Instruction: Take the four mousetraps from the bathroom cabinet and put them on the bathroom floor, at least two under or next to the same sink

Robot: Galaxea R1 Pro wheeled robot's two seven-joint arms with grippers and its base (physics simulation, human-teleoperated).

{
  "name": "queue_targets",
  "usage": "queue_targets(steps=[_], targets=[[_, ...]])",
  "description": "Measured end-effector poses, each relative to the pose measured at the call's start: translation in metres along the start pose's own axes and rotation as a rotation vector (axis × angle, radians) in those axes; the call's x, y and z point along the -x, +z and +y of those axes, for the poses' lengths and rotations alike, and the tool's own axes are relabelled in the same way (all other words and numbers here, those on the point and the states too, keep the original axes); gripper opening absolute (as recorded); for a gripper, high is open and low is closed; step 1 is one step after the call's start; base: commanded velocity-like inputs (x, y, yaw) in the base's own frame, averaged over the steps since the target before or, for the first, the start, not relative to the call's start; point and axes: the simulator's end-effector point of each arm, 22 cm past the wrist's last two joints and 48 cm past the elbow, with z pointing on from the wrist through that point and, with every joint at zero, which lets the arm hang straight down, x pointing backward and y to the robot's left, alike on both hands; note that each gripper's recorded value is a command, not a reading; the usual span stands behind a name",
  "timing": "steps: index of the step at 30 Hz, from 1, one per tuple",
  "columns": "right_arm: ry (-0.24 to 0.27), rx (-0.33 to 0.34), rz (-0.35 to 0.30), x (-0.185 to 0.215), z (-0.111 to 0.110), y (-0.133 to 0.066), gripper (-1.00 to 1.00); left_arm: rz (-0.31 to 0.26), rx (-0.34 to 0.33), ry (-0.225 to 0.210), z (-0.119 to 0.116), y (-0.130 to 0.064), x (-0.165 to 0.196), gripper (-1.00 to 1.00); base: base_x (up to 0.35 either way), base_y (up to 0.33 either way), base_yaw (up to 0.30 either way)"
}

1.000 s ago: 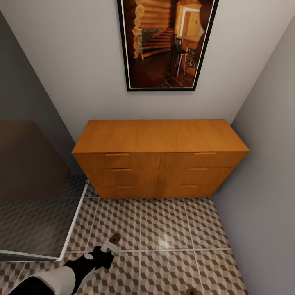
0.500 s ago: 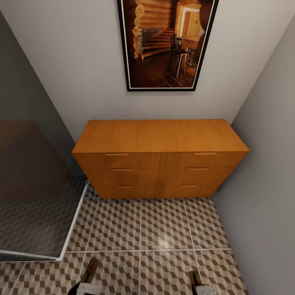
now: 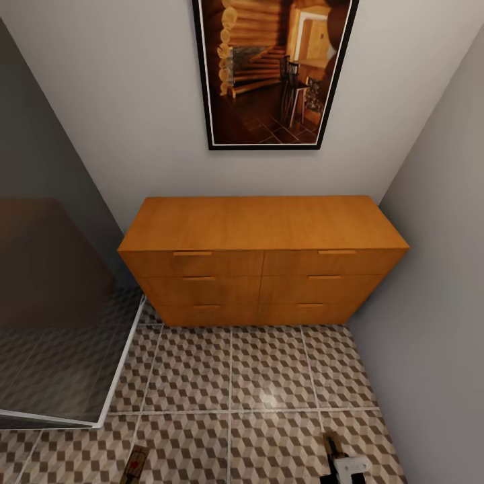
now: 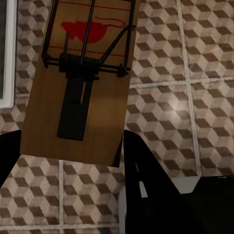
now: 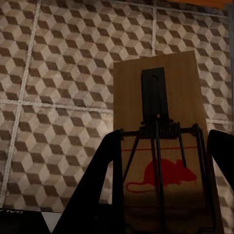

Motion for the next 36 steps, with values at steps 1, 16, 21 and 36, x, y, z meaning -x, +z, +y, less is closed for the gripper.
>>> queue_targets(steps=[1, 16, 21, 36], targets=[[-0.002, -0.004, -0.003, -0.002, -0.002, -0.001, -1.00, 0.000, 0.001, 0.000, 0.000, 0.000, 0.000, -1.00, 0.000, 0.000, 0.000], [-0.003, -0.011, -0.009, -0.006, -0.006, -0.004, -1.00, -0.001, -0.004, -0.007, -0.005, 0.000, 0.000, -1.00, 0.000, 0.000, 0.000], [0.001, -0.014, -0.010, -0.005, -0.006, -0.004, -1.00, -0.001, -0.003, -0.007, -0.005, 0.000, 0.000, -1.00, 0.000, 0.000, 0.000], [0.001, -0.017, -0.029, 0.004, -0.007, -0.004, -1.00, -0.024, 0.004, -0.012, -0.003, 0.001, 0.010, -1.00, 0.000, 0.000, -0.018]])
